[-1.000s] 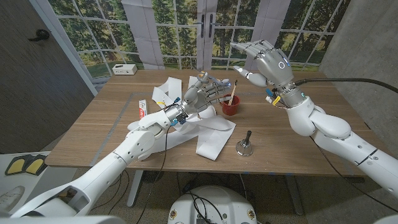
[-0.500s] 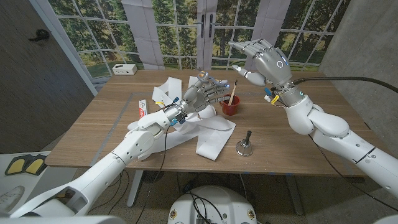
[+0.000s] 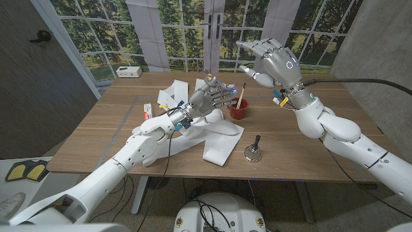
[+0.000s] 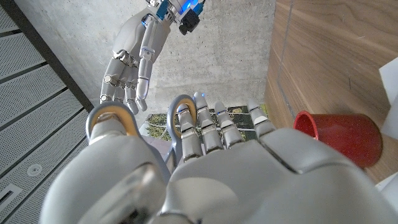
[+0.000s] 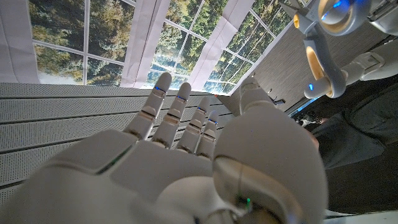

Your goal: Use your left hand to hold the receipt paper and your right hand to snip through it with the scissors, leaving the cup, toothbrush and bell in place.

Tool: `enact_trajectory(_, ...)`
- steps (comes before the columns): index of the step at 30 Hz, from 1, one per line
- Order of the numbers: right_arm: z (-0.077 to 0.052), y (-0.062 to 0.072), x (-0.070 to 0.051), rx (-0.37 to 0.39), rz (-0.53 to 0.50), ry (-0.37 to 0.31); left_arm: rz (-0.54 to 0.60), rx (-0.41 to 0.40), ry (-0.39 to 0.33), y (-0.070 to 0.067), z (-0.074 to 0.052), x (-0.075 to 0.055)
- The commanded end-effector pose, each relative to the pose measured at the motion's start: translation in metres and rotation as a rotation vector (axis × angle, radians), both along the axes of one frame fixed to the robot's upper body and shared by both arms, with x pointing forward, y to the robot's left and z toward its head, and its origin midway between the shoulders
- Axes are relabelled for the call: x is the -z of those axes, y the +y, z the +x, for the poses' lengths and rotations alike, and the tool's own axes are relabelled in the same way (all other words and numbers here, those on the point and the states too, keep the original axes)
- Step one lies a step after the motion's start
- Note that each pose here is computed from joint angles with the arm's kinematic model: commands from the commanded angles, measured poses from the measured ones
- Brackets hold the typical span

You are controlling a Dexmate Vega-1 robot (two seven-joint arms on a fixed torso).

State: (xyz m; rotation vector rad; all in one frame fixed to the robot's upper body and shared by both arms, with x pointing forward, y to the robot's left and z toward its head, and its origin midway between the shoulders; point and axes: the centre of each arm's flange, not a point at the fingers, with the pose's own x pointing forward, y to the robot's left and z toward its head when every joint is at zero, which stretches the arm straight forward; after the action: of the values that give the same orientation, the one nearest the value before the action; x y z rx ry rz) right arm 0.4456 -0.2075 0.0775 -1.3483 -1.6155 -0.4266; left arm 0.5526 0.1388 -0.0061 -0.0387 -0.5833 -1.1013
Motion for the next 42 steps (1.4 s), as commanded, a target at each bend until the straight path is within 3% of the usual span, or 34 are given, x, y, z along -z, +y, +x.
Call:
enact_trajectory(1,-0.002,-0.001,-0.006,0.023,0.008,0.001,0.056,-0.082,-0.07,0.011,-0.013,-0.007)
enact_trajectory(13,0.002,0.0,-0.011,0.046,0.003,0.025,0.075,-0.123,-0.086,0.028,-0.025,-0.007)
enact_trajectory(31,0.008,-0.003,-0.014,0.049,-0.009,0.031,0.076,-0.157,-0.085,0.036,-0.033,0.001)
enact_trajectory(42,0.008,-0.007,-0.01,0.061,-0.017,0.047,0.06,-0.164,-0.081,0.039,-0.036,0.01)
